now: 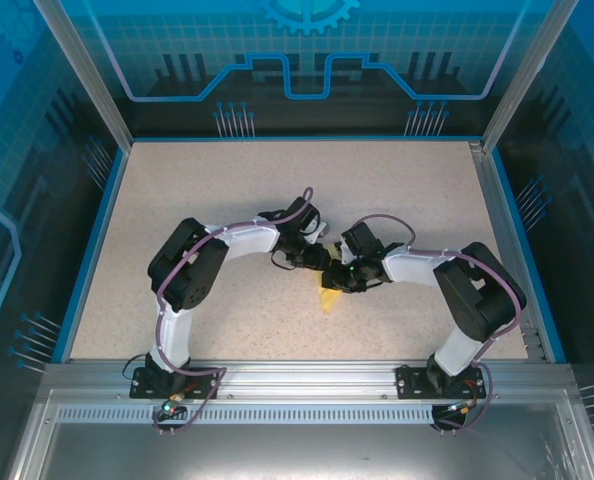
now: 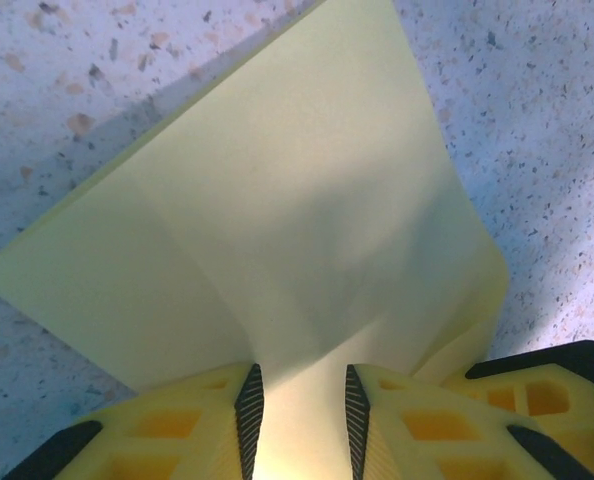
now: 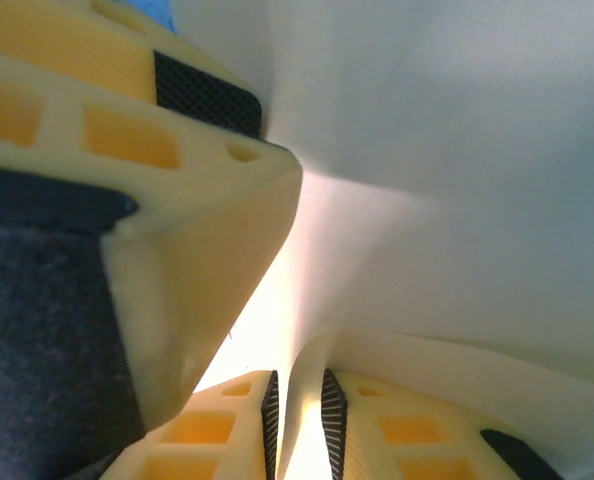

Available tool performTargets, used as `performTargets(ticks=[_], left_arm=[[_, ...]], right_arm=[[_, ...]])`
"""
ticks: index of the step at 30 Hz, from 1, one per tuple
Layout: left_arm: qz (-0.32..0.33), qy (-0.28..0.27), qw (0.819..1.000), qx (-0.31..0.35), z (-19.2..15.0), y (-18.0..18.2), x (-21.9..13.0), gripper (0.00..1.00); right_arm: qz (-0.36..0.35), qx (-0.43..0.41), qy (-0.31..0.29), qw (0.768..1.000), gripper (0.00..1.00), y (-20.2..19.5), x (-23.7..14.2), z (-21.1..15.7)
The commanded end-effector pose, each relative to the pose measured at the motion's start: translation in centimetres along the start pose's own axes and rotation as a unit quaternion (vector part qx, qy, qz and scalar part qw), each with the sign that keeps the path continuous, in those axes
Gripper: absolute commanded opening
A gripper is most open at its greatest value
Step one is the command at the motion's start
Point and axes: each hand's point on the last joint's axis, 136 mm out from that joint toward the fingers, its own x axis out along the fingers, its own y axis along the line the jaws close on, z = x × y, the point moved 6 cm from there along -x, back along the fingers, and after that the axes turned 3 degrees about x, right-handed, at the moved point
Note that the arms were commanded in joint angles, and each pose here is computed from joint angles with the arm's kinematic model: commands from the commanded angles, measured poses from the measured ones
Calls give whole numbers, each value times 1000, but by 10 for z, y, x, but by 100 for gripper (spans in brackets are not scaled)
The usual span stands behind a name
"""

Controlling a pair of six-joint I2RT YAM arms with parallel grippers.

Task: Fold a paper plane with a square sheet of paper (pick it up from the middle)

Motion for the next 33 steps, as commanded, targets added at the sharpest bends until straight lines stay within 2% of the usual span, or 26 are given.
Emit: performTargets(ticks=[1,4,8,18,27,33], left_arm=[[-26,21,999,-13,-10,-2,7,33],[-39,13,999,-17,-7,-4,3,35],[-51,1,998,-20,-1,-8,-5,37],[-25,-58,997,-39,9,-4,-56,48],[0,-76,996,-54,-16,-2,-85,47],[-6,-70,995,-65,-44,-2,-83,41]], right_arm=[[-40,0,12,999,29,-12,9,-8],[-44,1,15,999,37,-15,11,-10],[-47,0,17,999,41,-18,11,-12],[-47,1,16,999,42,-20,12,-14],[-41,8,16,999,46,-23,14,-17],[-42,17,15,999,40,-27,15,-19]])
